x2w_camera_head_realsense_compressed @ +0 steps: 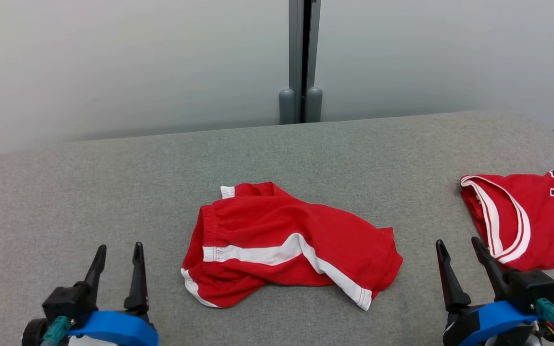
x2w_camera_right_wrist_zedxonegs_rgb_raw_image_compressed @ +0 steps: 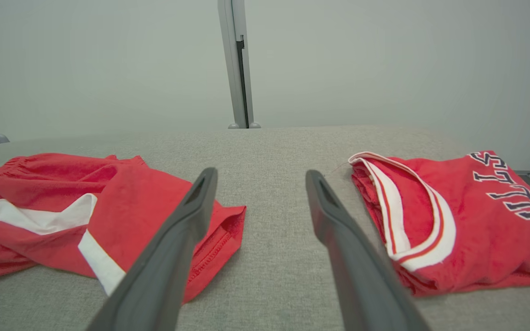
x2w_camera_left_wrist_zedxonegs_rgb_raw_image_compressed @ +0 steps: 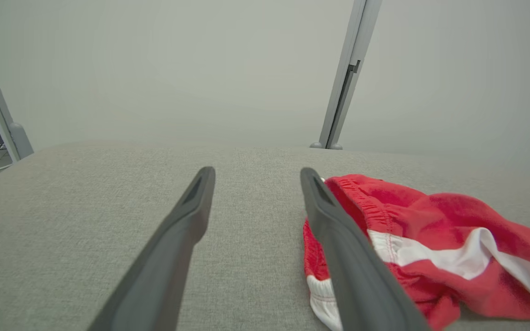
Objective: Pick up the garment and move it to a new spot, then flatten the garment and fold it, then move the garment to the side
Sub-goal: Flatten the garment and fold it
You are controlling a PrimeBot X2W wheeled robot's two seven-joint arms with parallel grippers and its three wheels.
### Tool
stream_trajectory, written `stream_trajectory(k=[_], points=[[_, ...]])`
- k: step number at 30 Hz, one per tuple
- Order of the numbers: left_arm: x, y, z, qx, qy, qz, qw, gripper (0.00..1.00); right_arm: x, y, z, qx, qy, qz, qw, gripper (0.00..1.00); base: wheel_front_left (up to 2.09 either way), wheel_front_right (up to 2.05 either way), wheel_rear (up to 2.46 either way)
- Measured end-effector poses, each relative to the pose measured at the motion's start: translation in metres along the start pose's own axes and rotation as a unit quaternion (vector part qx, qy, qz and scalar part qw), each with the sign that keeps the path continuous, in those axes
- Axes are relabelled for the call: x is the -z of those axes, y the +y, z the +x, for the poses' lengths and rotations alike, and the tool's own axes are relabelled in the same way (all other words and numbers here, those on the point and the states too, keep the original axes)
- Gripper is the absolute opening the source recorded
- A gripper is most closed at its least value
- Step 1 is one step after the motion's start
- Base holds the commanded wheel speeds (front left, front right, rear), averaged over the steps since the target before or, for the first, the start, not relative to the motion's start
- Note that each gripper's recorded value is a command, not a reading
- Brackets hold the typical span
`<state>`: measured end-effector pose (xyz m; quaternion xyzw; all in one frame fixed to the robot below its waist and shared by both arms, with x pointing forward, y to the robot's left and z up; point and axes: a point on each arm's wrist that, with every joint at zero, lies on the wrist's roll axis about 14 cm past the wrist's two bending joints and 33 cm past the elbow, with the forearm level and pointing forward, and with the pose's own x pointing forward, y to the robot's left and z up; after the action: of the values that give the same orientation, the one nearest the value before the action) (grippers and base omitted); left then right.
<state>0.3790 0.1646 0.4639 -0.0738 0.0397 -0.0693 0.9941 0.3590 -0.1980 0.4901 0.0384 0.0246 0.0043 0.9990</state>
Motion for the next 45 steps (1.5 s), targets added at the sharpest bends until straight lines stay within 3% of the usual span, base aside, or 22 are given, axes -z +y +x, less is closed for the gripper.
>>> stream_trajectory(k=[4,11,23,24,25,26,27,39,45], points=[[0.0,-0.022,0.007,0.04,0.008,0.011,0.999,1.0,0.002,0.002,0.001,-0.003,0.003,0.0,1.0,1.0,0.0,0.0,0.0],[0.027,-0.071,0.018,0.112,0.099,0.001,0.989,1.0,0.008,0.004,0.004,-0.006,0.013,0.002,1.0,1.0,0.0,0.0,0.0],[0.063,-0.086,0.027,0.128,0.18,-0.015,0.975,1.0,0.019,0.019,0.007,-0.027,0.028,0.012,0.999,1.0,0.0,0.0,0.0],[0.063,-0.086,0.028,0.128,0.179,-0.017,0.975,0.64,0.02,0.021,0.007,-0.03,0.03,0.012,0.999,1.0,0.0,0.0,0.0],[0.063,-0.086,0.029,0.128,0.179,-0.018,0.975,0.46,0.021,0.023,0.007,-0.033,0.032,0.012,0.999,1.0,0.0,0.0,0.0],[0.065,-0.086,0.029,0.127,0.18,-0.018,0.975,0.12,0.022,0.025,0.007,-0.035,0.034,0.013,0.999,1.0,0.0,0.0,0.0],[0.067,-0.086,0.028,0.127,0.183,-0.019,0.975,0.0,0.024,0.027,0.007,-0.039,0.037,0.013,0.998,1.0,0.0,0.0,0.0],[0.079,-0.087,0.023,0.129,0.19,-0.035,0.973,0.0,0.075,0.078,-0.008,-0.115,0.159,0.004,0.981,1.0,0.0,0.0,0.0],[0.086,-0.087,0.02,0.127,0.198,-0.045,0.971,0.0,0.101,0.088,-0.014,-0.133,0.212,-0.012,0.968,1.0,0.0,0.0,0.0]])
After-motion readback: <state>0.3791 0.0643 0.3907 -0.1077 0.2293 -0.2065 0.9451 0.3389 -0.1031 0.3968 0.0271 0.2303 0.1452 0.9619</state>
